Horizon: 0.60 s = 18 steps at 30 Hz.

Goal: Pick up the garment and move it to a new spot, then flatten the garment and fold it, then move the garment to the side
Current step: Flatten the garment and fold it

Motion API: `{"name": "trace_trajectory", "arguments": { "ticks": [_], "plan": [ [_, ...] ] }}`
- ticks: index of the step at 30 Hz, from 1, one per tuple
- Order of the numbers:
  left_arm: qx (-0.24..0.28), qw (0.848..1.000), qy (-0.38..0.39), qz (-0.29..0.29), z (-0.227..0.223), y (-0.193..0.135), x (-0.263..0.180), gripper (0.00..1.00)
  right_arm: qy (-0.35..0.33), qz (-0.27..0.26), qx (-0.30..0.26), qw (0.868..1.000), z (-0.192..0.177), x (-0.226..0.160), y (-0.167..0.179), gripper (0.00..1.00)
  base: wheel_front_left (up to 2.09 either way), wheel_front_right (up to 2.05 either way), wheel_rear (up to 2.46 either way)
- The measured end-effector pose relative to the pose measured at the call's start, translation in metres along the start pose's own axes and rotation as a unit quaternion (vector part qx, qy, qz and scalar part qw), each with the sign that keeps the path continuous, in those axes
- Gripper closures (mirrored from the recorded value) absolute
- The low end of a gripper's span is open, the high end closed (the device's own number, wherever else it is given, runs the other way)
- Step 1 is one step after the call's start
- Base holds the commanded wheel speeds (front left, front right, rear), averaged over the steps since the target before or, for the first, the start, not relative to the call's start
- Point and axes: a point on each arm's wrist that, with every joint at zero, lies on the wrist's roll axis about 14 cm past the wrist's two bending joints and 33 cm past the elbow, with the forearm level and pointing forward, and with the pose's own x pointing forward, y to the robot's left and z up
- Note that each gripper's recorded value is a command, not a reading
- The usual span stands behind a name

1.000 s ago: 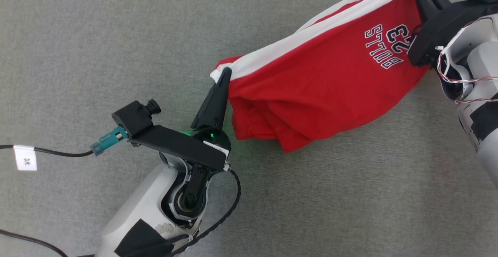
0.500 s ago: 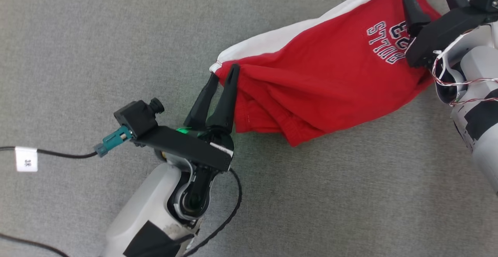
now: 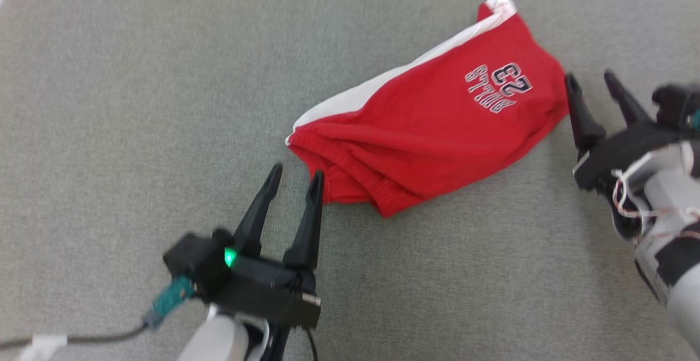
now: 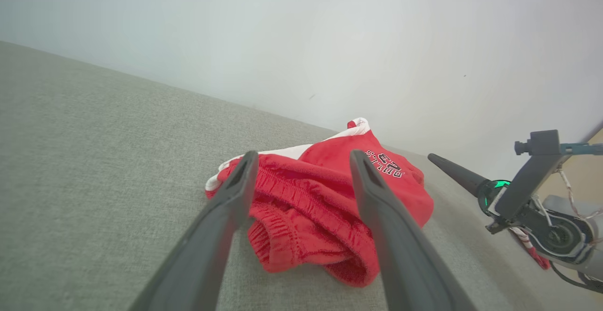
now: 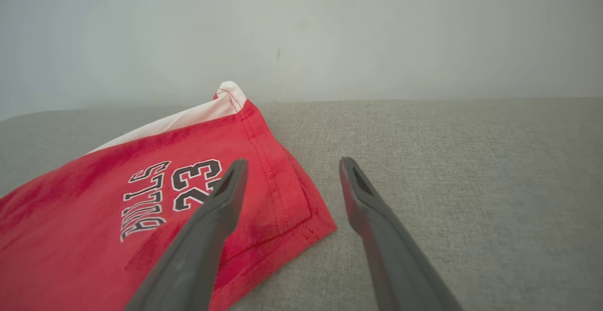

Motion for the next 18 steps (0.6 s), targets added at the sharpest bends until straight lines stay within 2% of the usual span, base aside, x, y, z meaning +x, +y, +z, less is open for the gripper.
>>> {"name": "trace_trajectory", "arguments": {
  "ticks": [8,18],
  "plan": [
    [0.074,0.997,-0.017,0.013,0.009,-0.014,-0.034,0.0,-0.017,-0.026,0.027,0.999,0.008,-0.025,-0.009,0.0,0.0,0.0,0.0],
    [0.084,0.996,-0.014,0.039,0.008,-0.005,-0.058,0.0,0.028,-0.053,0.031,0.998,-0.016,0.002,-0.012,0.0,0.0,0.0,0.0]
  ]
}}
